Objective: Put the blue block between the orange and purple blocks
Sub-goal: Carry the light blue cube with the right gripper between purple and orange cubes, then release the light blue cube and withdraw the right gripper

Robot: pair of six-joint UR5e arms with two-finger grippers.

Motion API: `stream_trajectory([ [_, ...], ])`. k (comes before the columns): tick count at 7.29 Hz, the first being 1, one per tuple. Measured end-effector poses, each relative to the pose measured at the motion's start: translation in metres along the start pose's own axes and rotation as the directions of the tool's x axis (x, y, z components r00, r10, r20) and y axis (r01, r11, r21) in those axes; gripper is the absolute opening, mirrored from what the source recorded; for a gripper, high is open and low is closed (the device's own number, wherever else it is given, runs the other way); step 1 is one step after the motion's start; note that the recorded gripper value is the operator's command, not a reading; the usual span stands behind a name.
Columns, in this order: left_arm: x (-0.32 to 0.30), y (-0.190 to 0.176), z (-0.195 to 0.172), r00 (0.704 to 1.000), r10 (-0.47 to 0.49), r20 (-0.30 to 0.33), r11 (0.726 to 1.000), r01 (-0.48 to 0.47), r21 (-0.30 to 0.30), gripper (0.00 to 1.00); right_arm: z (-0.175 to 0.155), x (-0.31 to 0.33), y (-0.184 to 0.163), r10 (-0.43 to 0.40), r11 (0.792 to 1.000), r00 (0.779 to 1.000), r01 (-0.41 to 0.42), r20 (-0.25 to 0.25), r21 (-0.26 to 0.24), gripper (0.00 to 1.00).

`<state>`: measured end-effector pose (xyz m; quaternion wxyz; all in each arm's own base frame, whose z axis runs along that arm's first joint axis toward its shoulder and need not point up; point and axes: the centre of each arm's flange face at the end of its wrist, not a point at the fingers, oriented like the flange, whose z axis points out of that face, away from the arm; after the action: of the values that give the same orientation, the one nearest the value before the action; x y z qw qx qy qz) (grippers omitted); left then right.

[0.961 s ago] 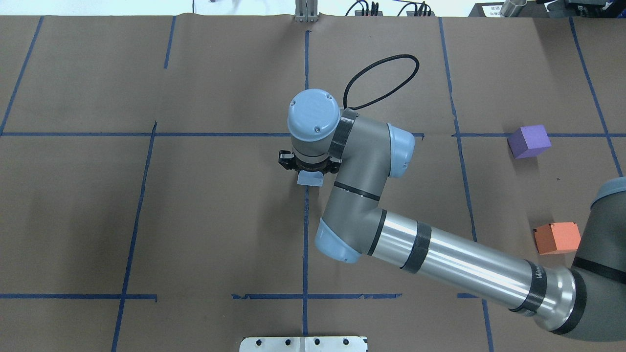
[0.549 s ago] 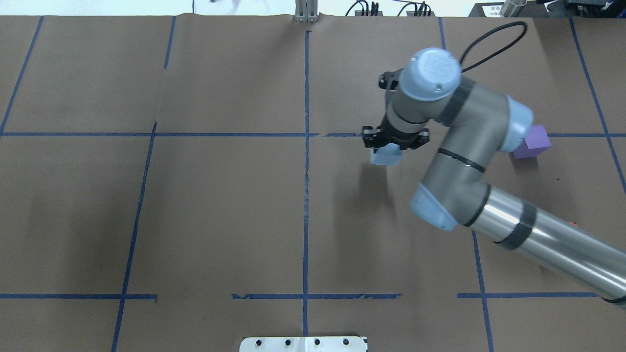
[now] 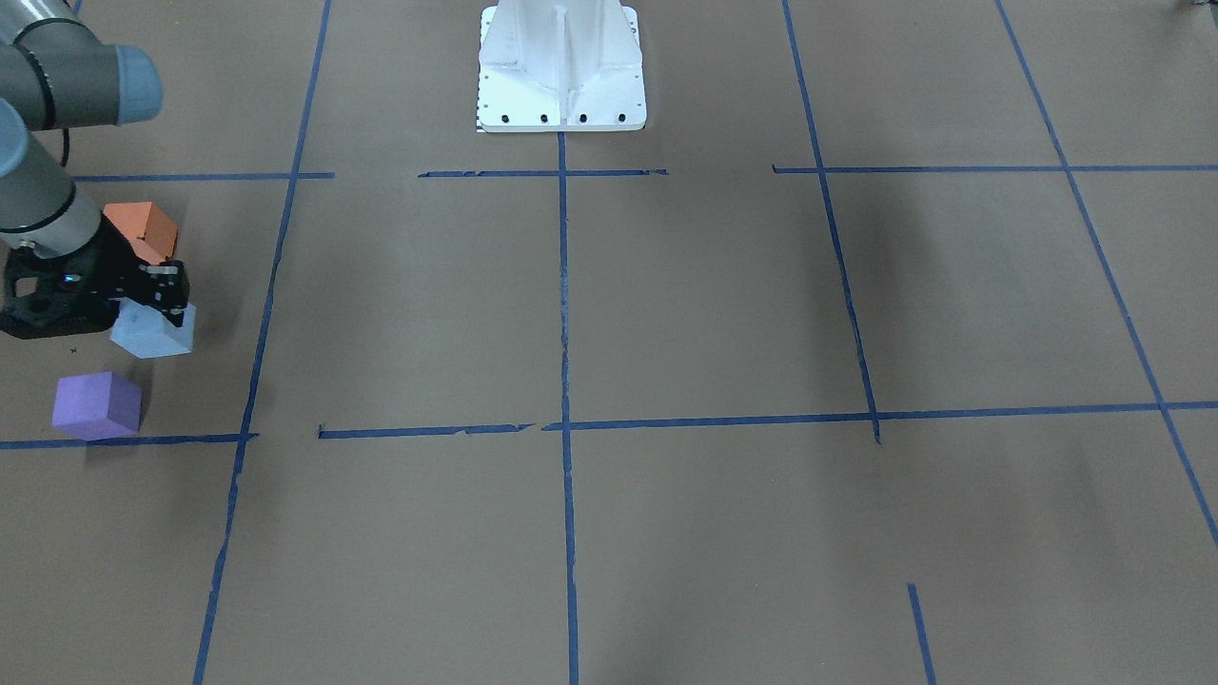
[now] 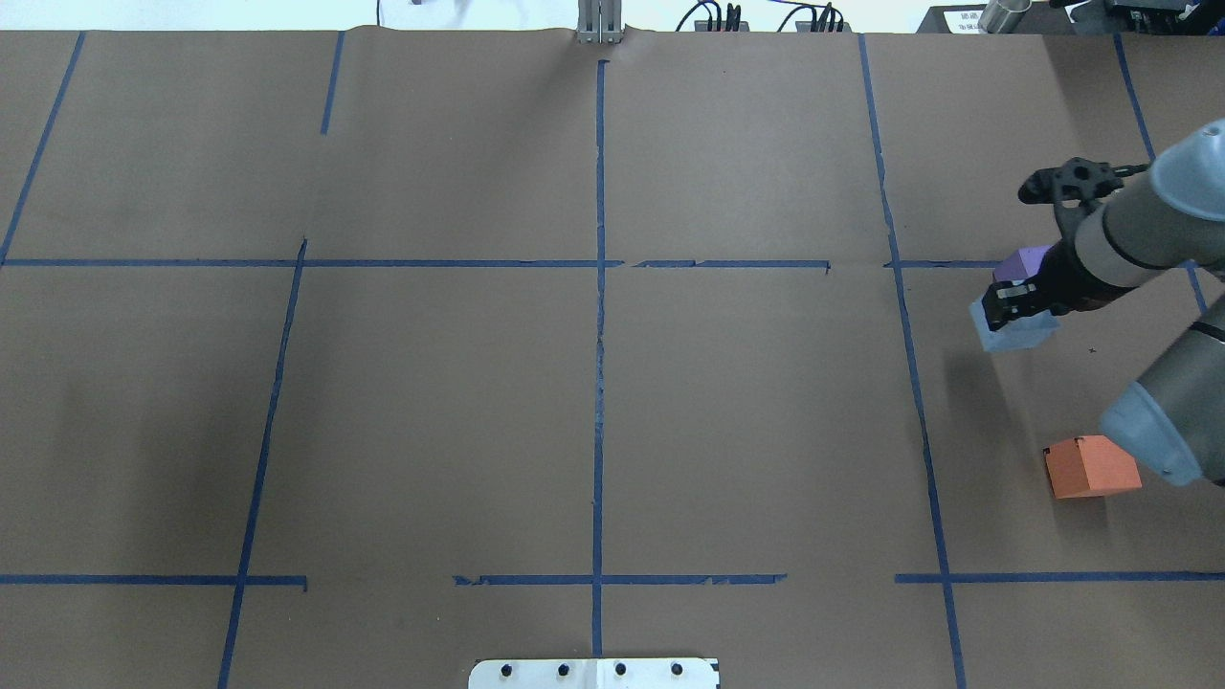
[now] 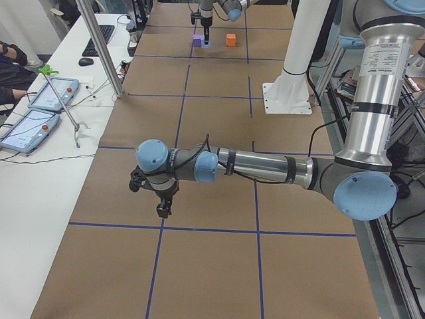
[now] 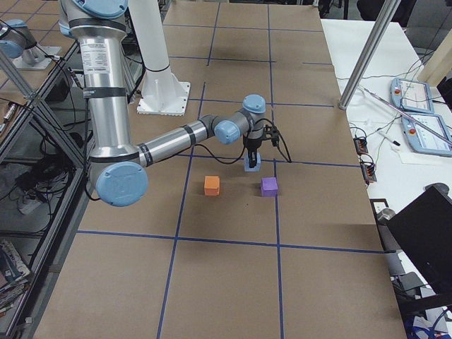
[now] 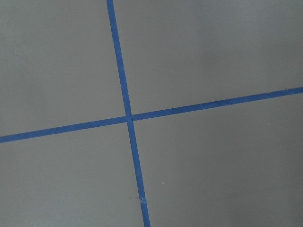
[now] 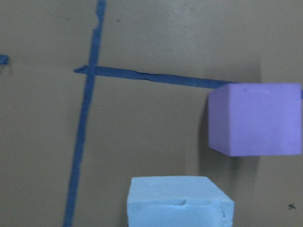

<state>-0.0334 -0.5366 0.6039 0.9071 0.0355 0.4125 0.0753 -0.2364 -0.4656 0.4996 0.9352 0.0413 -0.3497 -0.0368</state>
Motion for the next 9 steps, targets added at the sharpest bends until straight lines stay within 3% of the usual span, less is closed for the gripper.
stream_trajectory([
  [1, 0.000, 0.000, 0.000, 1.000, 0.000, 0.000, 1.000, 0.000, 0.000, 1.00, 0.005, 0.029, 0.015, 0.008, 1.000, 1.000, -0.008, -0.002, -0.010, 0.58],
  [4, 0.000, 0.000, 0.000, 1.000, 0.000, 0.000, 1.000, 0.000, 0.001, 1.00, 0.025, 0.057, 0.025, 0.033, 0.999, 0.999, -0.034, -0.025, -0.041, 1.00],
  [7, 0.001, 0.000, -0.001, 1.000, 0.000, 0.000, 1.000, 0.000, 0.001, 1.00, 0.025, 0.055, 0.022, 0.030, 0.999, 0.999, -0.030, -0.018, -0.039, 1.00],
  [9, 0.001, -0.001, -0.001, 1.000, 0.001, 0.000, 1.000, -0.001, 0.002, 1.00, 0.000, 0.066, 0.006, 0.044, 0.999, 0.999, -0.044, 0.022, -0.015, 1.00],
])
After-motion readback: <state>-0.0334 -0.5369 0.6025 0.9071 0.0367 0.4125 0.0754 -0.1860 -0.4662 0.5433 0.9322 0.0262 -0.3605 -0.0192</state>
